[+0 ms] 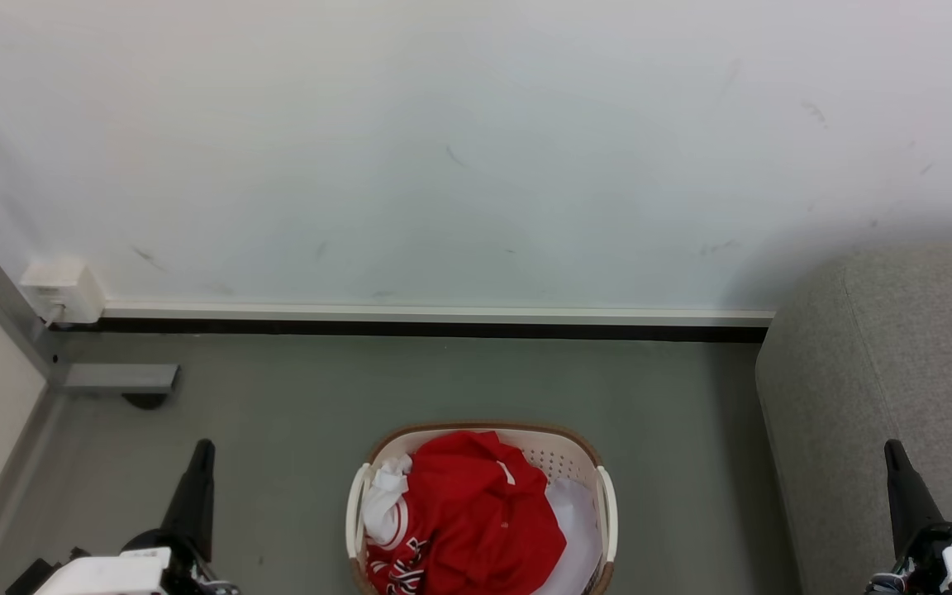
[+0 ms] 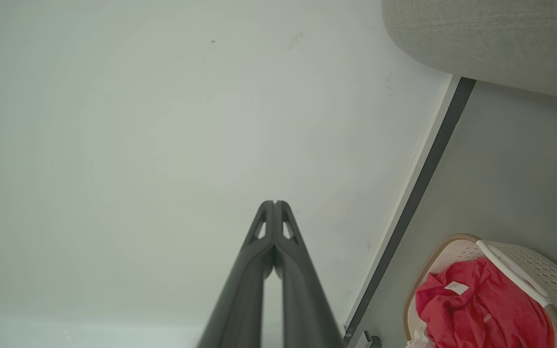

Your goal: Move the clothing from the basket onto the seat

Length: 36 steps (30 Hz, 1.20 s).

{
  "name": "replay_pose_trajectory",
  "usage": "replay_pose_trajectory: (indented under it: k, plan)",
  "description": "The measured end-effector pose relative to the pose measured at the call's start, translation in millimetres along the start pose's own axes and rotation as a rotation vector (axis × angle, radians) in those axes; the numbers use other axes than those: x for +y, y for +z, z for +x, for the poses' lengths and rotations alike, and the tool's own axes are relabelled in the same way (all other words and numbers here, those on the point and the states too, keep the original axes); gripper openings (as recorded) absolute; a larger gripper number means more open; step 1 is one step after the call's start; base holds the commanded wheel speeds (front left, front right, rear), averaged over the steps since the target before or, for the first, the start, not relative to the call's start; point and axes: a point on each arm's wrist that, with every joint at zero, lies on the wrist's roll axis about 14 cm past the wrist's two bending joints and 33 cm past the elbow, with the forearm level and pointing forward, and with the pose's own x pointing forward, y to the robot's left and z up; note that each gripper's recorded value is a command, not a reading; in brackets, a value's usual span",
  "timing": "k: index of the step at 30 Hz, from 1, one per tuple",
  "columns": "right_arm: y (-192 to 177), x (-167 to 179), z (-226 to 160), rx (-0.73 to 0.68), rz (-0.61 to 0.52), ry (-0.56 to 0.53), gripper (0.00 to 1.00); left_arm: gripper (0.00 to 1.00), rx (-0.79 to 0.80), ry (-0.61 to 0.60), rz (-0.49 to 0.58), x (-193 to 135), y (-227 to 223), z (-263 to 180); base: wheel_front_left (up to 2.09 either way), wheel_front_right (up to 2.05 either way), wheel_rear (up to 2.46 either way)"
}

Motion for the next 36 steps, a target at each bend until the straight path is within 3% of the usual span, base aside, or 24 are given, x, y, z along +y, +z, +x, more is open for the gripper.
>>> replay_pose_trajectory:
  k: [36]
  plan:
    - [0.0, 0.0, 0.0, 0.0, 0.0, 0.0, 0.0, 0.0, 0.0, 0.0, 0.0, 0.0, 0.0, 0.0, 0.0, 0.0, 0.0]
